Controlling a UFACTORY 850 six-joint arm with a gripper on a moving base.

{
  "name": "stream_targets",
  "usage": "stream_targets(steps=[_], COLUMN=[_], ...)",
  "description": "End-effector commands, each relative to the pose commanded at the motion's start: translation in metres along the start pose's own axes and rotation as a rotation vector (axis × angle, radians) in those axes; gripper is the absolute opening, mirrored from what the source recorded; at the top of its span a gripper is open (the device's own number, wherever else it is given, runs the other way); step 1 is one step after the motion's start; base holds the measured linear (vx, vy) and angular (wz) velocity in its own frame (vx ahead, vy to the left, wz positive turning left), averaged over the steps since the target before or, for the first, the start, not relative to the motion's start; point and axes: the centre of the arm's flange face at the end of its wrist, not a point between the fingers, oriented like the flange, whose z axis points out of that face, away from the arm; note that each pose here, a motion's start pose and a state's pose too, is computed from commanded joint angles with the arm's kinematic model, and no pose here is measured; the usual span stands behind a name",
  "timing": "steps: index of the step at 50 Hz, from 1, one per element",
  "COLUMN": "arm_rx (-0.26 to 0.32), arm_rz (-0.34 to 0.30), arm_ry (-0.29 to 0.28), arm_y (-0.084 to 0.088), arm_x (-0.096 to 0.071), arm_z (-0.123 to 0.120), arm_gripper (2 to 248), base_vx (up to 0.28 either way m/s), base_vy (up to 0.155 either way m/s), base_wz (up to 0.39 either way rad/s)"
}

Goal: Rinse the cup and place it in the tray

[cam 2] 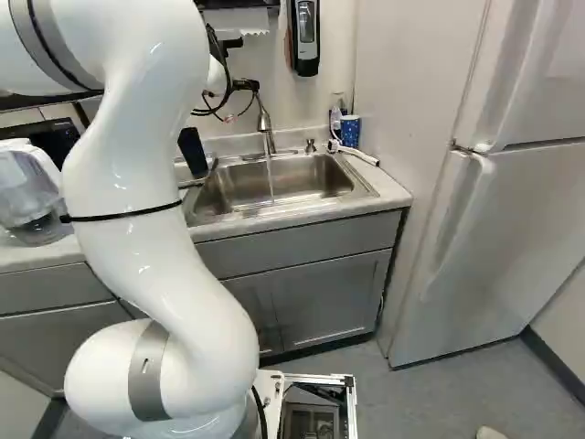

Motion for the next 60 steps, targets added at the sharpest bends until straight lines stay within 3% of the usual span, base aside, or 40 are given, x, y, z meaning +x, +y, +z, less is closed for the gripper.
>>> stream_targets(steps=[60], arm_rx=[-0.049], arm_rz=[0.016], arm_ry=[-0.096], arm_y=[0.040], arm_x=[-0.022], arm_z=[-0.095], arm_gripper=[247], base_vx=[0.000], base_vy=[0.000], base_wz=[0.000])
